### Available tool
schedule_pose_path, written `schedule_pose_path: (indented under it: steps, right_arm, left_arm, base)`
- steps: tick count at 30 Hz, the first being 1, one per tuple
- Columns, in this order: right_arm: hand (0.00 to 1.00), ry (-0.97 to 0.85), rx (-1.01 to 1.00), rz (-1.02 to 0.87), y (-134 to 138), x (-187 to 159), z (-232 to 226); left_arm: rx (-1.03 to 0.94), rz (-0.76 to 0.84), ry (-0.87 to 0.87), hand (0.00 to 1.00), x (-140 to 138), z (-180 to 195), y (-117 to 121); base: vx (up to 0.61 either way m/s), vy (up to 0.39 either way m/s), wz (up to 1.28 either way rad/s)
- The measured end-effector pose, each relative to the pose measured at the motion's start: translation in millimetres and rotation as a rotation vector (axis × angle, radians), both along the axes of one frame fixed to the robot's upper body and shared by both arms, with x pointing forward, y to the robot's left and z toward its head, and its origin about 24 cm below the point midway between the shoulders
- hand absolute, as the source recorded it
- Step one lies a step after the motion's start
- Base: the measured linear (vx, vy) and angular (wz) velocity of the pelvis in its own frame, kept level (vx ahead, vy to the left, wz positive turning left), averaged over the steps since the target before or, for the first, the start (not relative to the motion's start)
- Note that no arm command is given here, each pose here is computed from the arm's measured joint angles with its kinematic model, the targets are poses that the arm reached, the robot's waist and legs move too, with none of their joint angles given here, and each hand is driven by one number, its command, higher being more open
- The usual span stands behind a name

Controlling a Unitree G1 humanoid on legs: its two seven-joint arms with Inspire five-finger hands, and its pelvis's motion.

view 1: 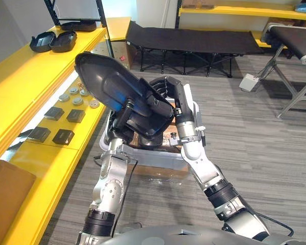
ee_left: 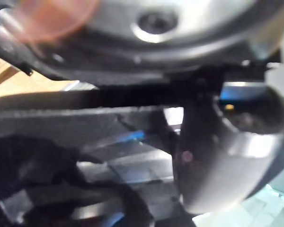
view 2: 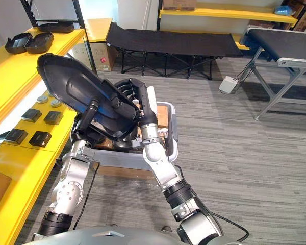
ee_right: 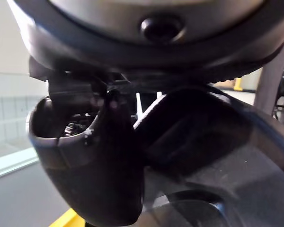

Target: Walk over and take three plastic housings, then place them on the shelf

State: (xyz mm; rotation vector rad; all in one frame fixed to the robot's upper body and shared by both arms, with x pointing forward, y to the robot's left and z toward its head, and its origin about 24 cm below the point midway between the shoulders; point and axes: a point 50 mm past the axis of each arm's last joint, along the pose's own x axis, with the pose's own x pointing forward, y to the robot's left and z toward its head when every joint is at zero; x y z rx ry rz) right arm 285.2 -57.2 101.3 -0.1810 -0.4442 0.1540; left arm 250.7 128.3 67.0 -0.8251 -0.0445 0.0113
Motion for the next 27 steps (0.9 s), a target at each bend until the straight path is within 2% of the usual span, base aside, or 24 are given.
schedule_pose_path:
  steps: [6, 7, 21, 27]
  right_arm:
    - [0.0, 0.001, 0.003, -0.003, -0.4, -0.4, -0.6]
    - [1.0, 0.001, 0.003, -0.003, -0.5, -0.5, -0.8]
    - [1.0, 0.089, -0.019, 0.023, -2.5, -9.2, -20.2]
    - [1.0, 0.13, -0.041, 0.022, 0.0, -9.8, -25.5]
  left_arm:
    - [-0.005, -0.003, 0.0, 0.0, 0.0, 0.0, -0.3]
    - [-0.012, -0.004, 0.001, 0.0, 0.0, -0.1, -0.4]
    - [0.09, 0.011, -0.018, 0.0, 0.7, 2.1, 0.4]
    - [0.286, 0.074, -0.019, 0.0, 1.3, 4.8, -0.5]
  base:
    - [-0.01, 0.001, 0.0]
    - [0.0, 0.0, 0.0]
    - [0.0, 0.0, 0.0]
    - [0.0, 0.0, -0.01]
